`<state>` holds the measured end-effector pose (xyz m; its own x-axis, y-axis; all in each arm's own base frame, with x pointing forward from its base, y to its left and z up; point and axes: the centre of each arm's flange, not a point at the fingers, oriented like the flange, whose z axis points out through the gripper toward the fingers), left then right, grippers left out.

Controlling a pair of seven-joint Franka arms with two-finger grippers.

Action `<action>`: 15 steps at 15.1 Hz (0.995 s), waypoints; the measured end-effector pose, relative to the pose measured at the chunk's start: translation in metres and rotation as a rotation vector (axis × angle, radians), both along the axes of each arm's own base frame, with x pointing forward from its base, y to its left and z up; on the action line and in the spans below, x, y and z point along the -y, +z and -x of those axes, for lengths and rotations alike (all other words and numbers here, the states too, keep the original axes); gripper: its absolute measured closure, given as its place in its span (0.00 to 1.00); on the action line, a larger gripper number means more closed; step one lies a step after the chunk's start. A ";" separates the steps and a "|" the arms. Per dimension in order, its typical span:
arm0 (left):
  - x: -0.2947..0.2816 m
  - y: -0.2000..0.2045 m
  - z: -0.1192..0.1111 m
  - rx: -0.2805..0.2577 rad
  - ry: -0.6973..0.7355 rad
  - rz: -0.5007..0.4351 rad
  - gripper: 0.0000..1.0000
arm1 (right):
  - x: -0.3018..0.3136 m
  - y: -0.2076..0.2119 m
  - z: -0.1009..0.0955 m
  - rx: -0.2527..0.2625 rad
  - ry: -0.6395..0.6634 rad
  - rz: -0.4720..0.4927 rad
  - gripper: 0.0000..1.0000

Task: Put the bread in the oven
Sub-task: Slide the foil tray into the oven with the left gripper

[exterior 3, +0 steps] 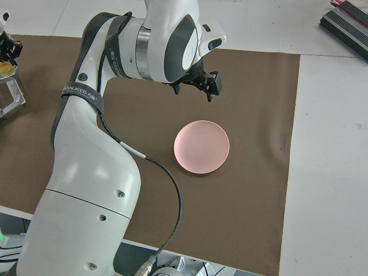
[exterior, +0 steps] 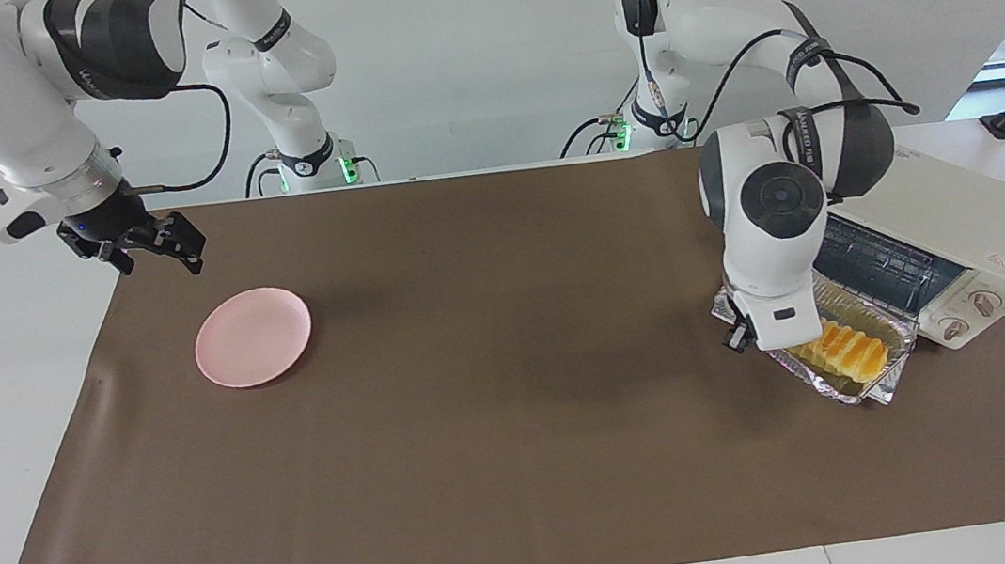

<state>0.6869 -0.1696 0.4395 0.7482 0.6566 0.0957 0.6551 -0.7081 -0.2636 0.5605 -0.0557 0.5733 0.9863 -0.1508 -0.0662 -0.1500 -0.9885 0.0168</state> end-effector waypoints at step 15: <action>-0.072 -0.026 0.006 -0.021 0.134 0.023 0.96 | 0.000 0.000 0.000 0.000 0.000 0.000 0.00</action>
